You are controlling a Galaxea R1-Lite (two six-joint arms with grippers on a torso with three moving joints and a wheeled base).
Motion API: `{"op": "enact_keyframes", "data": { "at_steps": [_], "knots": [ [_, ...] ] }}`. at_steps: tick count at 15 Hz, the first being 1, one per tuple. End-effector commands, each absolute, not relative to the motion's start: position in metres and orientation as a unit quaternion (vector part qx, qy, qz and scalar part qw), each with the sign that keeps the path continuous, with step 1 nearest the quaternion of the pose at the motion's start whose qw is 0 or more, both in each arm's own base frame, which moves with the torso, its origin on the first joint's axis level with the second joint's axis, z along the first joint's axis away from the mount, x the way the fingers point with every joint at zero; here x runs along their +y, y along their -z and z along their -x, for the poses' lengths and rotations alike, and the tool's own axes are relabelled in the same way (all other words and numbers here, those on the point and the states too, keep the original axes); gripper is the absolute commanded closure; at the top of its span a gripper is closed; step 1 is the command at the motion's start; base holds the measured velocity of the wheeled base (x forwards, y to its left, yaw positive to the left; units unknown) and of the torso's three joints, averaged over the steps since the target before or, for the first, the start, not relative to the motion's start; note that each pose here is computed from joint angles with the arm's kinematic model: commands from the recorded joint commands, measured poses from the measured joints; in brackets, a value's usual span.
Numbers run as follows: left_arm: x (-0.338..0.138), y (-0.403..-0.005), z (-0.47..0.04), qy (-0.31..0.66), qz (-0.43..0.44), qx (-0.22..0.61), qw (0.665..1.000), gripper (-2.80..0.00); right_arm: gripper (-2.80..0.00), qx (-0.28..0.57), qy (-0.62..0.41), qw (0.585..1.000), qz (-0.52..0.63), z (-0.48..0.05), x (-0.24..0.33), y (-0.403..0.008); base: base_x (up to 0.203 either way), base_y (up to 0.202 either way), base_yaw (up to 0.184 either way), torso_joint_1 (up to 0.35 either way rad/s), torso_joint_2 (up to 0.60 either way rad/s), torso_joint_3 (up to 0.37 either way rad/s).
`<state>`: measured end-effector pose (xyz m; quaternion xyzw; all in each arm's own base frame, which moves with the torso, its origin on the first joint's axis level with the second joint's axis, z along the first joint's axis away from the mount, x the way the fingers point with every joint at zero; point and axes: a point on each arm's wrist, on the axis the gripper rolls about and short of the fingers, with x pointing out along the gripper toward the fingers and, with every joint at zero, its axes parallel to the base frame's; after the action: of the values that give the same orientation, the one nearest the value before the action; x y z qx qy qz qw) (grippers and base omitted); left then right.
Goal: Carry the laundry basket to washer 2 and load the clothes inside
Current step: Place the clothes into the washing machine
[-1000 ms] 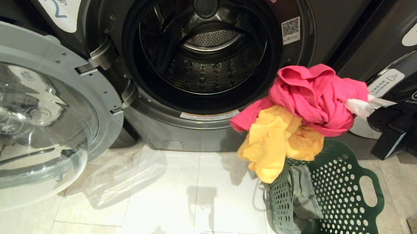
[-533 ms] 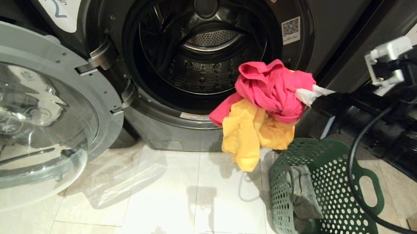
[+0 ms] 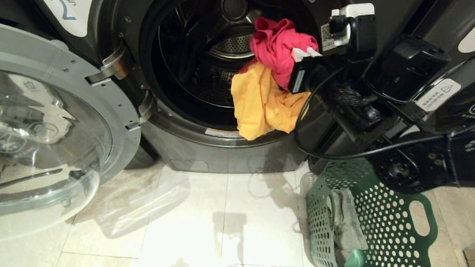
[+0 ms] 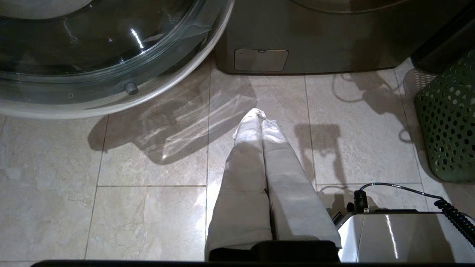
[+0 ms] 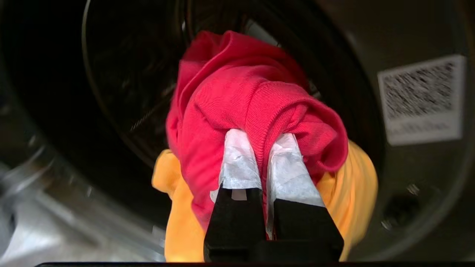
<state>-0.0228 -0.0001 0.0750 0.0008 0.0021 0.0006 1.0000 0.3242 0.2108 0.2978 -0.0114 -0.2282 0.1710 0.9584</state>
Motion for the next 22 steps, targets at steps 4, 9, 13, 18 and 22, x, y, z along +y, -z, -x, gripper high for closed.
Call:
{"op": "enact_keyframes", "data": {
  "at_steps": [4,9,13,18,22],
  "knots": [
    [0.000,-0.075,0.023,-0.001,-0.001,0.003,1.000,0.00,0.00,-0.250,-0.173,0.952,-0.018,-0.365,0.277,-0.249,0.000,0.000,0.000,0.000,0.00,0.000],
    [0.000,-0.075,0.023,-0.001,-0.001,0.003,1.000,0.00,0.00,-0.296,-0.187,0.936,-0.029,-0.361,0.317,-0.238,0.000,0.000,0.000,0.000,0.00,0.000],
    [0.000,-0.075,0.023,-0.001,-0.001,0.003,1.000,0.00,0.00,-0.300,-0.176,0.938,-0.013,-0.371,0.320,-0.230,0.000,0.000,0.000,0.000,0.00,0.000],
    [0.000,-0.075,0.023,-0.001,-0.001,0.003,1.000,0.00,0.00,-0.307,-0.134,0.942,0.026,-0.390,0.308,-0.234,0.000,0.000,0.000,0.000,0.00,0.000],
    [0.000,-0.075,0.023,-0.001,-0.001,0.003,1.000,0.00,0.00,-0.266,-0.133,0.954,0.034,-0.402,0.303,-0.237,0.000,0.000,0.000,0.000,0.00,0.000]
  ]
}}
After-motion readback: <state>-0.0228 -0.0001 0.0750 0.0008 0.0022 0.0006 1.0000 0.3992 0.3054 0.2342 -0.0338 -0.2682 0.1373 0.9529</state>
